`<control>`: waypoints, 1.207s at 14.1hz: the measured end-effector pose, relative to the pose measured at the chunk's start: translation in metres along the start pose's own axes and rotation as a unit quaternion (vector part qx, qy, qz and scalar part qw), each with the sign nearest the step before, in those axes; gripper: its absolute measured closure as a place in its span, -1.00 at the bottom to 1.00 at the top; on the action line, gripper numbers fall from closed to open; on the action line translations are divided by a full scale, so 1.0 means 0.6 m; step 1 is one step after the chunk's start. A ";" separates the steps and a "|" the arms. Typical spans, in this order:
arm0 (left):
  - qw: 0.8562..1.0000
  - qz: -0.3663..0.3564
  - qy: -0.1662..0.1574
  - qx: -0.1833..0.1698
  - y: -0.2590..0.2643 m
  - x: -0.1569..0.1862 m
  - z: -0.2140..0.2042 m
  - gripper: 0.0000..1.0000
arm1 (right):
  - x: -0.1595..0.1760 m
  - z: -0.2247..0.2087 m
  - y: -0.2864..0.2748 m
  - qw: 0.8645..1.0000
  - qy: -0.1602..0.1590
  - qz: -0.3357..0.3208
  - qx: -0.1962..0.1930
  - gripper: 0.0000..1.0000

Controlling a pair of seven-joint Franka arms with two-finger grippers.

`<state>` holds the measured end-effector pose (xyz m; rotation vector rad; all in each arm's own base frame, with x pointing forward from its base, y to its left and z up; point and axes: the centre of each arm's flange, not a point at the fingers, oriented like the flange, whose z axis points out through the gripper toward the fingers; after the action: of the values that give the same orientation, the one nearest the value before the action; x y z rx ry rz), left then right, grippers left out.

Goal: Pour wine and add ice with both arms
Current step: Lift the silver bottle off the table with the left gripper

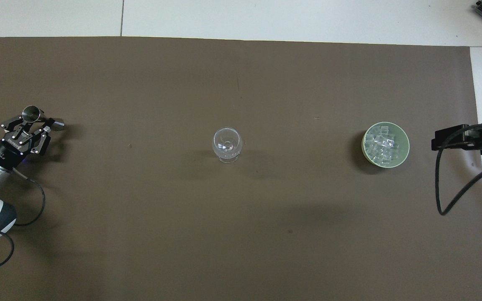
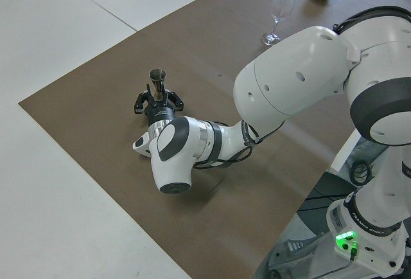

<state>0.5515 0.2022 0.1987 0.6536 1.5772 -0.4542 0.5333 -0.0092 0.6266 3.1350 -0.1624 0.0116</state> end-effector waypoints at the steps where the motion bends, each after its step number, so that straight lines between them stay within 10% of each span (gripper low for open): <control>1: 1.000 0.000 0.000 0.000 0.000 0.000 0.000 0.18 | 0.000 0.000 0.000 1.000 0.000 0.000 0.000 -1.00; 17: 1.000 0.009 0.000 0.000 0.000 0.000 0.000 0.48 | 0.000 0.000 0.000 1.000 0.000 0.000 0.000 -1.00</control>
<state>0.5514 0.2024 0.1987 0.6663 1.5699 -0.4417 0.5333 -0.0092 0.6266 3.1350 -0.1624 0.0116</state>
